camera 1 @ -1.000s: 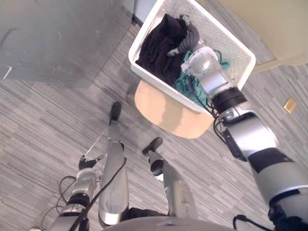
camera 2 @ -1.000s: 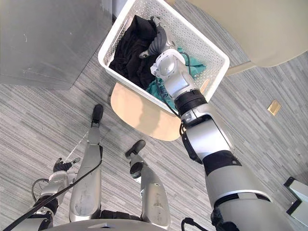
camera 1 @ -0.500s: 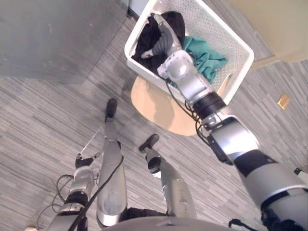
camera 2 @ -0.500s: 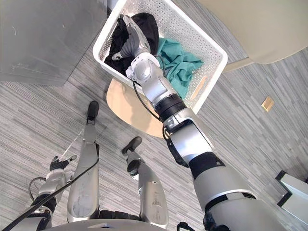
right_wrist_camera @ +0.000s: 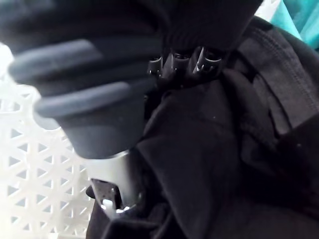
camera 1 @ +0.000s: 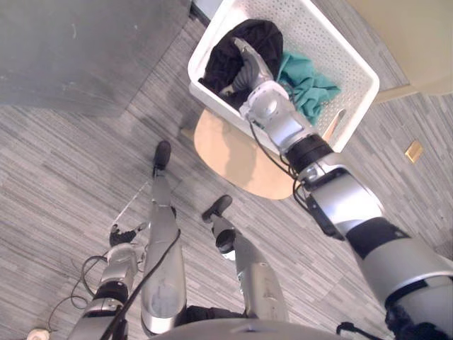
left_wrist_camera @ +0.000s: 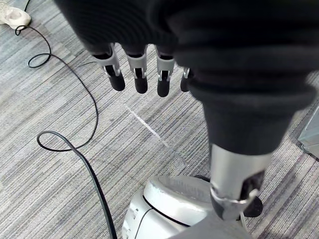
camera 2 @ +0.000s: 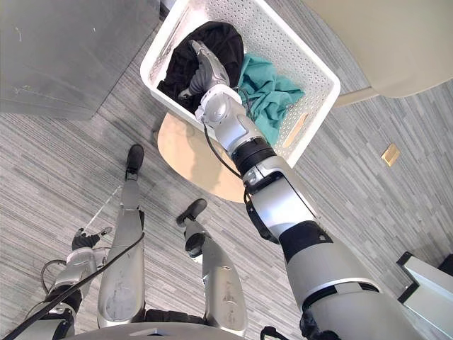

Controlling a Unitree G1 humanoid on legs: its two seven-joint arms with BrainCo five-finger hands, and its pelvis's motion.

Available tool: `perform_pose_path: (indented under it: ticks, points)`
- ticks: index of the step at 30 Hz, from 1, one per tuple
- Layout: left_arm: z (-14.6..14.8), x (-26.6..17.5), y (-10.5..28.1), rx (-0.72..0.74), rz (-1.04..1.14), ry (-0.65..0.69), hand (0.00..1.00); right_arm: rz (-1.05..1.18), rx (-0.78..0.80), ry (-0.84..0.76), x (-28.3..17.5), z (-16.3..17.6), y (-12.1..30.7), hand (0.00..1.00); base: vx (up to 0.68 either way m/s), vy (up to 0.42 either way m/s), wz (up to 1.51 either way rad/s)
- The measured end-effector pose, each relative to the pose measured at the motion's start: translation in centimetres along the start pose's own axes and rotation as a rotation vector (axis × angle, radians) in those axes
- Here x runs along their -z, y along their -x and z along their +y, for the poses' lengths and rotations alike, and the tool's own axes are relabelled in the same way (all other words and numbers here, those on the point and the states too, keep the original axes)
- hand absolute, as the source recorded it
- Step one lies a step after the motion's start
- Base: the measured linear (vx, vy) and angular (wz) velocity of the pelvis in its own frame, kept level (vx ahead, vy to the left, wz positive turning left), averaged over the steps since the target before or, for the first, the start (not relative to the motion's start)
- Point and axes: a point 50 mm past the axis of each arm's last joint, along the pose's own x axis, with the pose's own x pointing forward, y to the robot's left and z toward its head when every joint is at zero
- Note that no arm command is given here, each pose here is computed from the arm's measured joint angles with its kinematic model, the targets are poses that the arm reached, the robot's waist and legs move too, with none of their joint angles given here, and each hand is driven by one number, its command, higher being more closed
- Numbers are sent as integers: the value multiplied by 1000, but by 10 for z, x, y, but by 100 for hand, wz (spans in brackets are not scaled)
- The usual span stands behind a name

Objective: Pick up the laundry basket with both hands and put the clothes into the washing machine.

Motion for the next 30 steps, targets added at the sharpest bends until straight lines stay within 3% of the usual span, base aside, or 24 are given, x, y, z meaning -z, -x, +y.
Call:
perform_pose_path:
  ticks: [9, 10, 30]
  points:
    - [0, -1, 0, 7, -7, -12, 0, 46, -3, 28, 11, 0, -1, 0, 38, -36, -1]
    - [0, -1, 0, 6, -8, -14, 0, 46, -3, 36, 11, 0, -1, 100, 47, -41, -1]
    - [-1, -2, 0, 9, -23, -27, 0, 76, -15, 107, 24, 2, 2, 100, 11, -10, -1]
